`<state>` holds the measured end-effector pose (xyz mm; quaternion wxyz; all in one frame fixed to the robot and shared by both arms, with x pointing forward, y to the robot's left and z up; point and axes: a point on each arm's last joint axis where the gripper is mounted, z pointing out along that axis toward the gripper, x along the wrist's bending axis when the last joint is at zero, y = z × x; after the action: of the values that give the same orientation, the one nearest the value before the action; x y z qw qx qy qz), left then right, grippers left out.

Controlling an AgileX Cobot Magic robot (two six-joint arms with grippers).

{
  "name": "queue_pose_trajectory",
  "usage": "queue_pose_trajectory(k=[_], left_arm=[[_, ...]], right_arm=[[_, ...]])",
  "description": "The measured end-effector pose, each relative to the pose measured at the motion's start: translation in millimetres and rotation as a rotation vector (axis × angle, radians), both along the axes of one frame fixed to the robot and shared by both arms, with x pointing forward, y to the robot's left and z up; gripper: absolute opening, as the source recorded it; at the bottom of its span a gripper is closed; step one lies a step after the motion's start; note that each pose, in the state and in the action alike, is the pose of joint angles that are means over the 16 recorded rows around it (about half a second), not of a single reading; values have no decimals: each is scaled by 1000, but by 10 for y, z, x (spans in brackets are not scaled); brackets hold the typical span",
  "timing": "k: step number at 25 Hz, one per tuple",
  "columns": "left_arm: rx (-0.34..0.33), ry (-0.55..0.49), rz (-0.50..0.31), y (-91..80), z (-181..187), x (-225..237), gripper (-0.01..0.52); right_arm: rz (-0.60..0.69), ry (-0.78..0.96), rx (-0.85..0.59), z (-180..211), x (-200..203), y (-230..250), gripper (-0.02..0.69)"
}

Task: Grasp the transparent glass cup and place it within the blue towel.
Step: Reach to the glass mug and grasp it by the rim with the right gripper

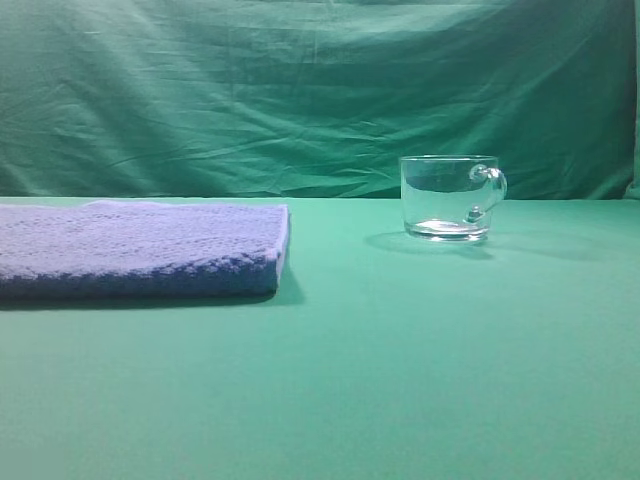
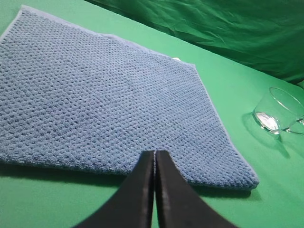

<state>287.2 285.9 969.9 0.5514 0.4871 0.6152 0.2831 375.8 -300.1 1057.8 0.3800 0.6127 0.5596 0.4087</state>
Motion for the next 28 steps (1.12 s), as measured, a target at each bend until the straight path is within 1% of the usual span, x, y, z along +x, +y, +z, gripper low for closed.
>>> queue_pose_trajectory(k=[4, 9, 13, 17, 19, 21, 28], left_arm=[[0, 0, 0, 0, 0, 0, 0], [0, 0, 0, 0, 0, 0, 0], [0, 0, 0, 0, 0, 0, 0], [0, 0, 0, 0, 0, 0, 0], [0, 0, 0, 0, 0, 0, 0], [0, 0, 0, 0, 0, 0, 0], [0, 0, 0, 0, 0, 0, 0]], right_arm=[[37, 118, -35, 154, 255, 26, 0], [118, 245, -78, 307, 548, 122, 0], [193, 350, -97, 369, 775, 255, 0], [273, 465, -121, 366, 1023, 416, 25], [316, 525, -136, 336, 1158, 498, 60], [359, 582, -146, 288, 1300, 580, 116], [495, 743, -152, 36, 1793, 814, 391]])
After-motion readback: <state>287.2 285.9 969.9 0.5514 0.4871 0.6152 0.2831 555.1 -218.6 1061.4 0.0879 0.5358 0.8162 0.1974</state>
